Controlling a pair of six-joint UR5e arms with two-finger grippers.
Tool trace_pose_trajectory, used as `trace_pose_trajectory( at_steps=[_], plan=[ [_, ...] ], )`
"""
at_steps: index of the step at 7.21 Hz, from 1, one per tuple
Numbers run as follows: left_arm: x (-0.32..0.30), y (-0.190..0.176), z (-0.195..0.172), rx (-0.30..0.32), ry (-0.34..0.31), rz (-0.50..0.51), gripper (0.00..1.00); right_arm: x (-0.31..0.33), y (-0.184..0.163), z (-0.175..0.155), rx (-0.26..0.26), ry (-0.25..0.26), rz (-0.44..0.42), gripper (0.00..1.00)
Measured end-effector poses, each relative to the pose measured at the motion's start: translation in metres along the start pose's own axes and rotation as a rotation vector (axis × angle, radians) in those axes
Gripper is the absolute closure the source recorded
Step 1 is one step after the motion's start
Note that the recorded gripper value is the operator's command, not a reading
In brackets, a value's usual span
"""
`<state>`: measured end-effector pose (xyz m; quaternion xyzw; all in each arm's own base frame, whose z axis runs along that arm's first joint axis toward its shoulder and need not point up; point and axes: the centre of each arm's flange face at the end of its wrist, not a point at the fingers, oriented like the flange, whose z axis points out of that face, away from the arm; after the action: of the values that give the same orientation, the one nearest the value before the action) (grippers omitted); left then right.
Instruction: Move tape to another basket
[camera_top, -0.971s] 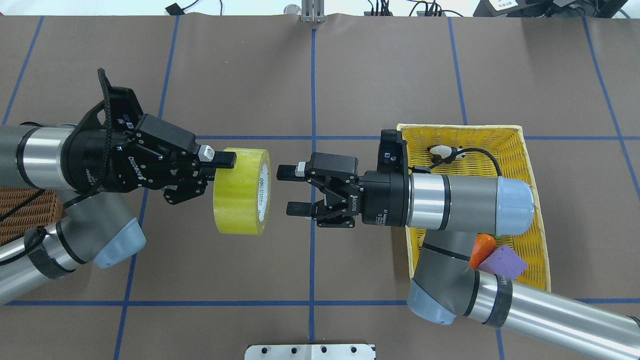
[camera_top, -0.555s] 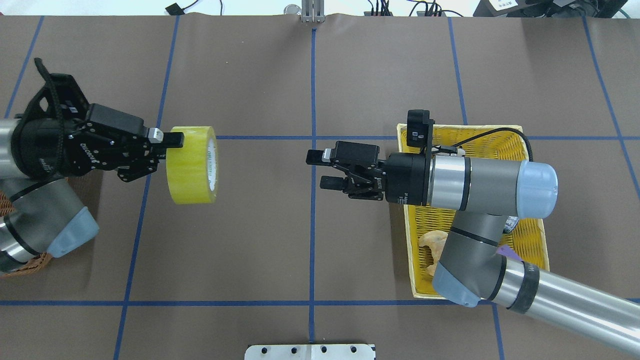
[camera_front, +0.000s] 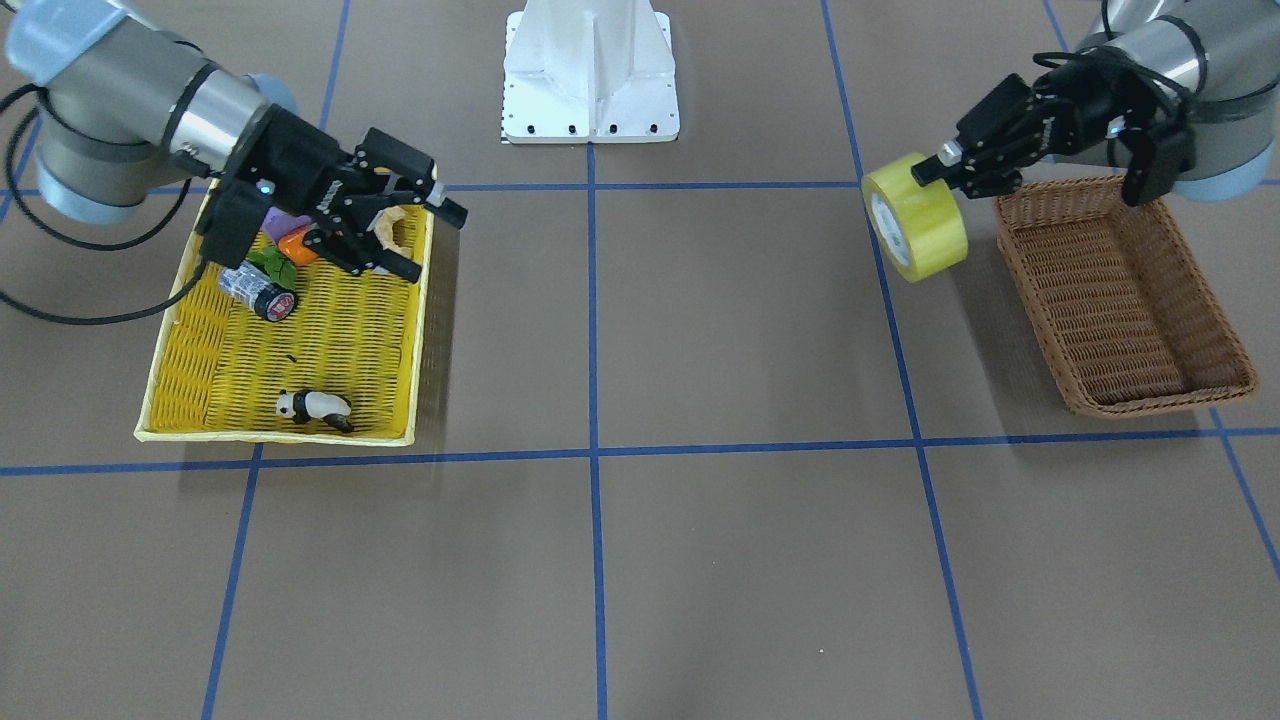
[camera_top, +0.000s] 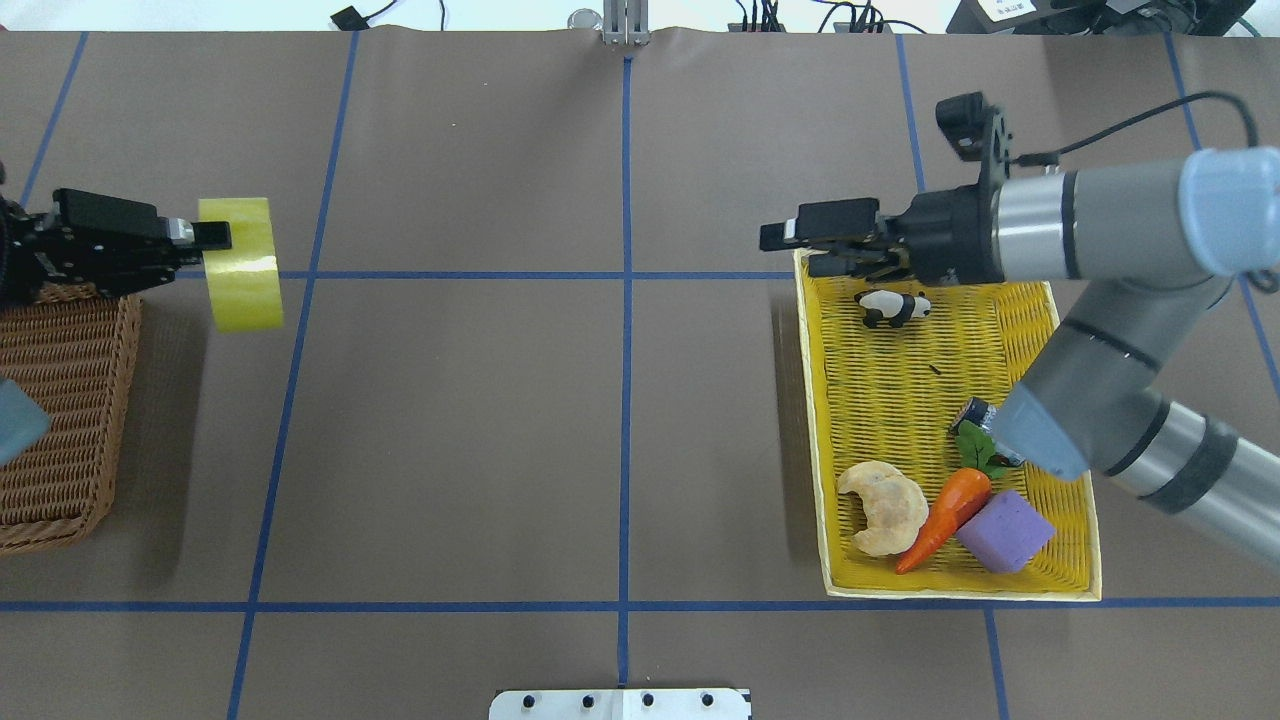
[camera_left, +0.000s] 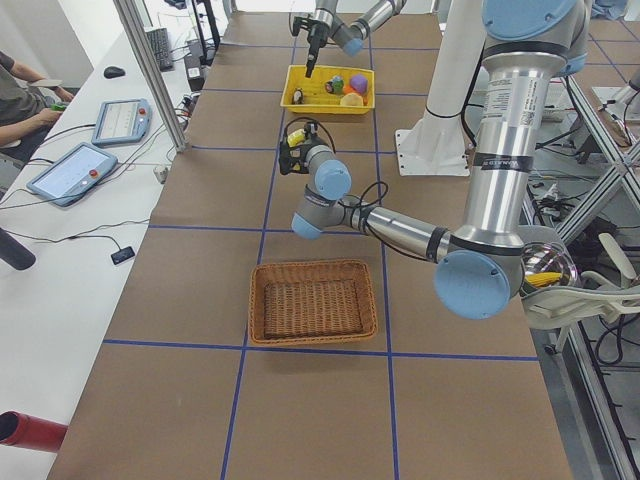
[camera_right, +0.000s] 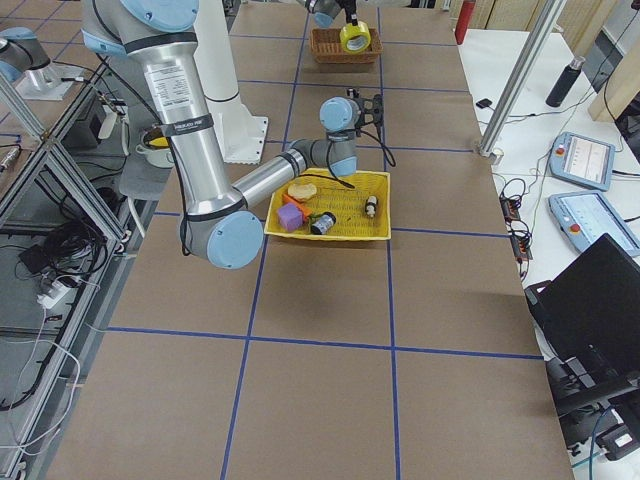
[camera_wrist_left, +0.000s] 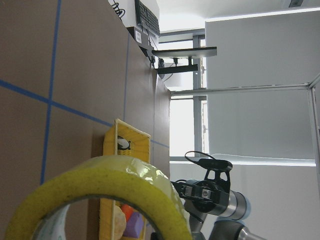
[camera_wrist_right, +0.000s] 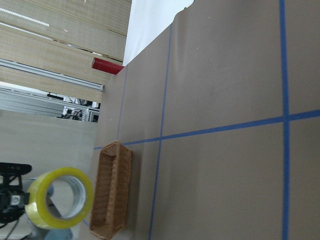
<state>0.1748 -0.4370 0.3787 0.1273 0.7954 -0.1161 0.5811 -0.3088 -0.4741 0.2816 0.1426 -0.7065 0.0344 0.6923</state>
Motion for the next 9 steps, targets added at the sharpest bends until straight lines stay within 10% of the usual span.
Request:
trace_pose_trajectory(
  at_steps=[5,9],
  plan=[
    [-0.077,-0.078,-0.124,0.043,-0.573,0.275,1.0,0.136,-0.082,-0.116,-0.123,0.483,-0.264,0.0],
    [-0.138,-0.068,-0.147,-0.056,-0.791,0.156,1.0,0.214,-0.058,-0.199,-0.209,0.617,-0.314,0.0]
  ],
)
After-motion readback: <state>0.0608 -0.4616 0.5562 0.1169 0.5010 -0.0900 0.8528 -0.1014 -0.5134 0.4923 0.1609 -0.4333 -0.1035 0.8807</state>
